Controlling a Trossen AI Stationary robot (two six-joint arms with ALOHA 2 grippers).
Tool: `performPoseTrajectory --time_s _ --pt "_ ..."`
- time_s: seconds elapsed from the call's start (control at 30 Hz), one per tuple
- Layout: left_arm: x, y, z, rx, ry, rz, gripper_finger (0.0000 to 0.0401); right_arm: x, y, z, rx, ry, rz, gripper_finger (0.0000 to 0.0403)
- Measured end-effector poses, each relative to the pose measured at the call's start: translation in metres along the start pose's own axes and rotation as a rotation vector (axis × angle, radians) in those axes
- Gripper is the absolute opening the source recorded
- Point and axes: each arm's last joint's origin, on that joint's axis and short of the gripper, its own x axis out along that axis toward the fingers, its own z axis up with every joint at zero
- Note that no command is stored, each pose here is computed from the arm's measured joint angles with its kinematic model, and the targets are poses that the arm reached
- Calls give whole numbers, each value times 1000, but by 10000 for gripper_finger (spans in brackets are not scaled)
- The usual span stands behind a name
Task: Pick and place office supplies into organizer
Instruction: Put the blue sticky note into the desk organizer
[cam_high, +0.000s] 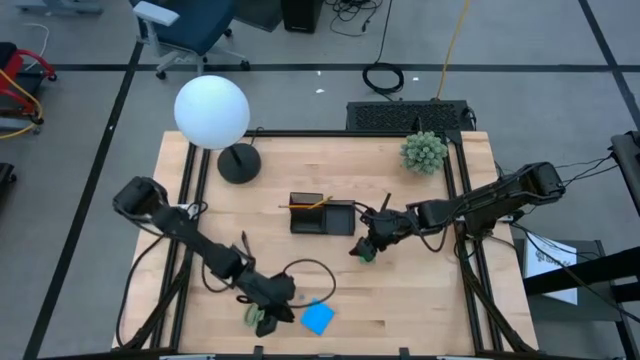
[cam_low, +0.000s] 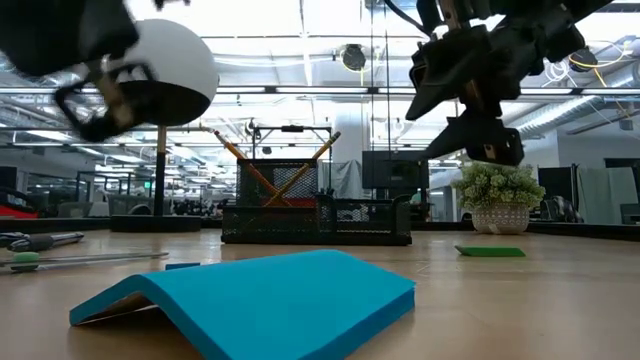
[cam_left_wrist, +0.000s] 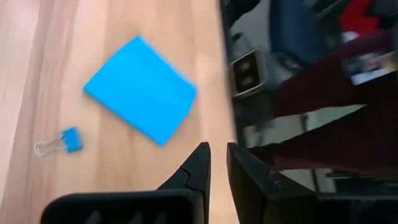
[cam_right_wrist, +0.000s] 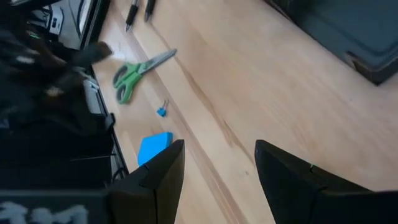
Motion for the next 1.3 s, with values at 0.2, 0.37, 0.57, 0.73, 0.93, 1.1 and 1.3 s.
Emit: performPoseTrajectory --time_s 0.2,0.37,0.57,0.73,0.93,1.1,1.3 --pt "20 14 -12 -23 24 83 47 0 0 0 -14 2 -1 185" --pt "29 19 -15 7 32 82 47 0 0 0 -8 1 -1 185" --pt "48 -1 -9 100 59 -12 47 0 0 0 -11 1 -4 185" --pt "69 -14 0 178 101 34 47 0 0 0 -12 -2 -5 185" --pt "87 -12 9 222 144 62 47 0 -1 1 -6 -21 -14 185" --pt "87 -8 7 231 175 93 47 0 -1 1 -8 -21 -14 185" --pt "85 1 9 241 165 180 46 0 0 1 -6 -22 -10 185"
